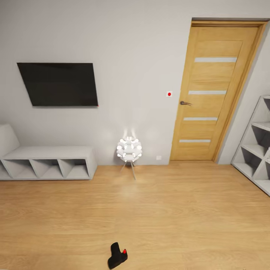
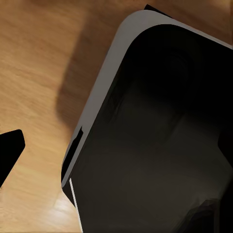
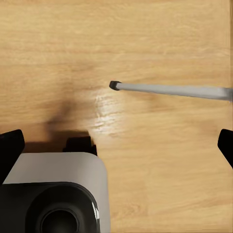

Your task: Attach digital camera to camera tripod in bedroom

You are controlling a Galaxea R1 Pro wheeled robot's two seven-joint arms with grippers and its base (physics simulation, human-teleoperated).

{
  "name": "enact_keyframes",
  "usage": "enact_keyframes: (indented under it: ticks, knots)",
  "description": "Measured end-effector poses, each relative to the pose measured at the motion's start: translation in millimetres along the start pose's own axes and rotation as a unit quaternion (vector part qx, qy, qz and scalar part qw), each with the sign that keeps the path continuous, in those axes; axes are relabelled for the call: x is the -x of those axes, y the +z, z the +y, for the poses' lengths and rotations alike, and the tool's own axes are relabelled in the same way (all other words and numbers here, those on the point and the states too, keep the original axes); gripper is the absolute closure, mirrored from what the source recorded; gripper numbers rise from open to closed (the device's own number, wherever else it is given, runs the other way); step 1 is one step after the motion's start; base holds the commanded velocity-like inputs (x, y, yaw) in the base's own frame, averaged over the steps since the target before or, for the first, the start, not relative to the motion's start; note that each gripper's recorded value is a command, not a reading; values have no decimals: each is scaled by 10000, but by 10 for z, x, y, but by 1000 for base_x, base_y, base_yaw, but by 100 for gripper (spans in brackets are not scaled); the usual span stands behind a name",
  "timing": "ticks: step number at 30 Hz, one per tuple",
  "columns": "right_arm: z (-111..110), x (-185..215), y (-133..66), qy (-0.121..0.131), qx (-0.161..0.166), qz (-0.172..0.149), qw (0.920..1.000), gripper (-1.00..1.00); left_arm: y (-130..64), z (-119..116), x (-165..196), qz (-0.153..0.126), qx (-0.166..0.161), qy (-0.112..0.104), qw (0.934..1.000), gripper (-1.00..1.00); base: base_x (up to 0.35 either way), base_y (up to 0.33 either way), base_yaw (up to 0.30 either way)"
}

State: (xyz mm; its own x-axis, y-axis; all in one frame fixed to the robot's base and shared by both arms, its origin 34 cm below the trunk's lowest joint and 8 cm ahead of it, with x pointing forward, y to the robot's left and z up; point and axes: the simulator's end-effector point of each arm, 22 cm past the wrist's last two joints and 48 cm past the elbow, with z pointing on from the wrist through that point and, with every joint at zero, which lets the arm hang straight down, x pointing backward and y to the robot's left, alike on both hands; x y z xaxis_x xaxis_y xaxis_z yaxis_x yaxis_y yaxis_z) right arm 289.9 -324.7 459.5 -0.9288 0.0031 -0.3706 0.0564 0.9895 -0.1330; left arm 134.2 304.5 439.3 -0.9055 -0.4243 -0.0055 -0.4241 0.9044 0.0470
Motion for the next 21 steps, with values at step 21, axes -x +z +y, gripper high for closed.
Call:
enact_keyframes:
  ticks: [21]
  knots:
    - [0, -3, 0, 1, 0, 4, 10000, -100, 0, 0, 1, -4, 0, -1, 10000, -100, 1, 53, -137]
